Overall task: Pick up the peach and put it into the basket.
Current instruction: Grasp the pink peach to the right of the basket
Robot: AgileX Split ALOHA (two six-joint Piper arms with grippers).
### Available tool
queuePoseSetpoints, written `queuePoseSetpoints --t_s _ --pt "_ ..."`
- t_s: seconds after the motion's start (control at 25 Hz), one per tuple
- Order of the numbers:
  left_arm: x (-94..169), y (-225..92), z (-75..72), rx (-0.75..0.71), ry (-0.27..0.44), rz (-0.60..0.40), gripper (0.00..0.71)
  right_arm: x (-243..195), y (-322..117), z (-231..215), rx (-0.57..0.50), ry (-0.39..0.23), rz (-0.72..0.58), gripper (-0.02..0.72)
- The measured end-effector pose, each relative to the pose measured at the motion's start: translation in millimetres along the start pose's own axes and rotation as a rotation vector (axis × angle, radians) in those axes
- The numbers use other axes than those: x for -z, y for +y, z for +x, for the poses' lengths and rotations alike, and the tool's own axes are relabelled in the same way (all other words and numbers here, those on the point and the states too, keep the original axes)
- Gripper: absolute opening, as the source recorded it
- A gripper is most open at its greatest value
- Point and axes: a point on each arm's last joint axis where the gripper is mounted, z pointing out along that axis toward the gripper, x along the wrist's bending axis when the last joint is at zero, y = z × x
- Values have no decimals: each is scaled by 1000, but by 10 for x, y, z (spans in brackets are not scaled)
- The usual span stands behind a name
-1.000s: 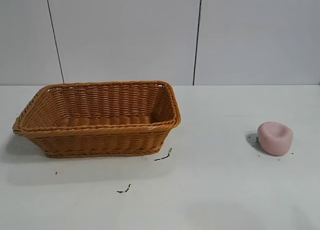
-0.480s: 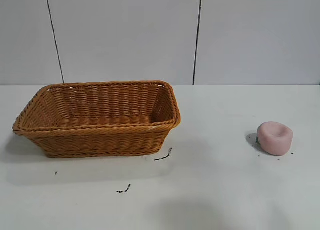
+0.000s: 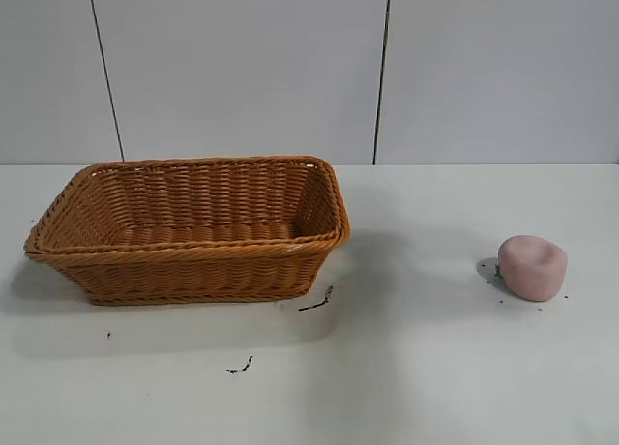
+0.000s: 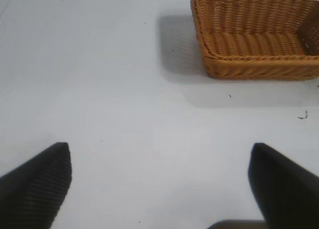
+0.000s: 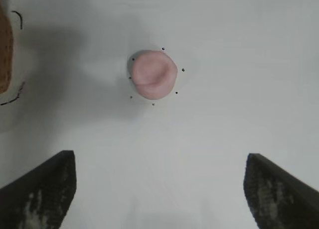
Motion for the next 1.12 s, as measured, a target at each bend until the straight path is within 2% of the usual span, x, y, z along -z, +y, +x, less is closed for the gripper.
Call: queuePoseSetpoints --t_s 0.32,0.64,0.96,1.12 --pt "0 0 0 0 0 0 693 -891 371 -43 11 1 146 633" --pt "0 0 0 0 0 0 693 -1651 275 -65 26 23 273 633" --pt "0 0 0 0 0 0 693 -1772 277 -64 39 32 258 633" --pt "0 0 0 0 0 0 693 -1781 286 20 78 42 246 633"
